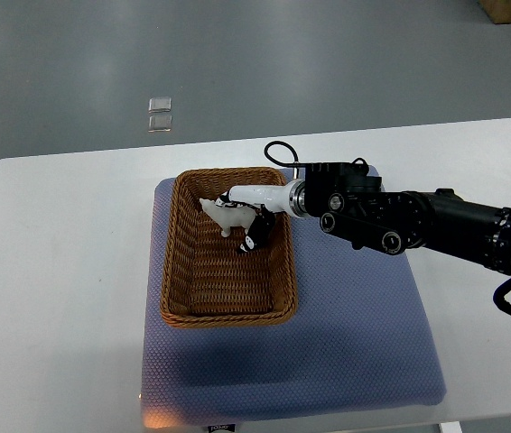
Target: Place white bear in brown basket with right hand
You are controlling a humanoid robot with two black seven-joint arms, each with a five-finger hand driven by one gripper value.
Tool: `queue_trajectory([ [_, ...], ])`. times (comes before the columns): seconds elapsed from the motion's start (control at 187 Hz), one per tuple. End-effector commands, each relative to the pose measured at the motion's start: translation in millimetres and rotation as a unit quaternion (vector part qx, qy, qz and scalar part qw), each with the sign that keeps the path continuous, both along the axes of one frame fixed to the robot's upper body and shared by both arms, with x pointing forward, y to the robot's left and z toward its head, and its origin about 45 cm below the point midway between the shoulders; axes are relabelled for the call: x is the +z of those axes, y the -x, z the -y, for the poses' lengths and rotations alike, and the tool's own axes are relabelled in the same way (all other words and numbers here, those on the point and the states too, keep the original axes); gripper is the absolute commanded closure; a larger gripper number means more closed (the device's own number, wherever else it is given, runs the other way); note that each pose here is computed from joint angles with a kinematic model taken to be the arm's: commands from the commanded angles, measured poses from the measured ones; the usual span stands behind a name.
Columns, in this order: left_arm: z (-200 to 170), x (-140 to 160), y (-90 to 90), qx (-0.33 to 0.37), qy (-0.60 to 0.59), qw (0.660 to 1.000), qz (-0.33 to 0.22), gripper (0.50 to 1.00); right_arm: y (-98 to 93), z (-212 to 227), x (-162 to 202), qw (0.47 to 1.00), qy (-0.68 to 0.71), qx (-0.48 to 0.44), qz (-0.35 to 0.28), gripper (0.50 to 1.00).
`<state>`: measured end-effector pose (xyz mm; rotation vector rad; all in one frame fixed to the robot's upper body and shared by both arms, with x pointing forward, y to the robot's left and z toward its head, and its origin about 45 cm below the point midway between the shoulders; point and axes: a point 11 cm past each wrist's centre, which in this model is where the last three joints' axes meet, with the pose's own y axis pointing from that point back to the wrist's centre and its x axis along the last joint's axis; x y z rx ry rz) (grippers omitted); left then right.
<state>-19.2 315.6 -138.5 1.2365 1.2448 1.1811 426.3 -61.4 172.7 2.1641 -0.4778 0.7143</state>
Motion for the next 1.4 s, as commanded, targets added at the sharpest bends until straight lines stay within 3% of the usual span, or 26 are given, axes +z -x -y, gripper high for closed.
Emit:
queue_trajectory([
  [0.0,0,0,0.0,0.0,0.0,1.0,0.0,0.5,0.1,-2,2,1.0,-0.005,0.002,0.003,0.668],
  [0.635,0,0,0.0,0.0,0.0,1.0,0.0,0.5,-9.5,-10,25,0.999,-0.017,0.011,0.025,0.668],
  [0.897,-1,0,-0.1,0.001,-0.001,1.0,0.0,0.5,-22.5,-20,60,0.998,-0.045,0.009,0.046,0.668],
  [0.993,0,0,0.1,-0.001,0.0,1.0,0.0,0.5,-30.0,-26,83,0.995,-0.087,-0.004,0.053,0.662],
  [1.185,1,0,0.1,-0.001,0.001,1.0,0.0,0.5,-42.5,-23,114,0.972,-0.221,-0.071,0.017,0.579],
  [1.393,2,0,0.2,-0.003,0.003,1.0,0.0,0.5,-63.1,29,126,0.882,-0.421,-0.201,-0.064,0.576],
])
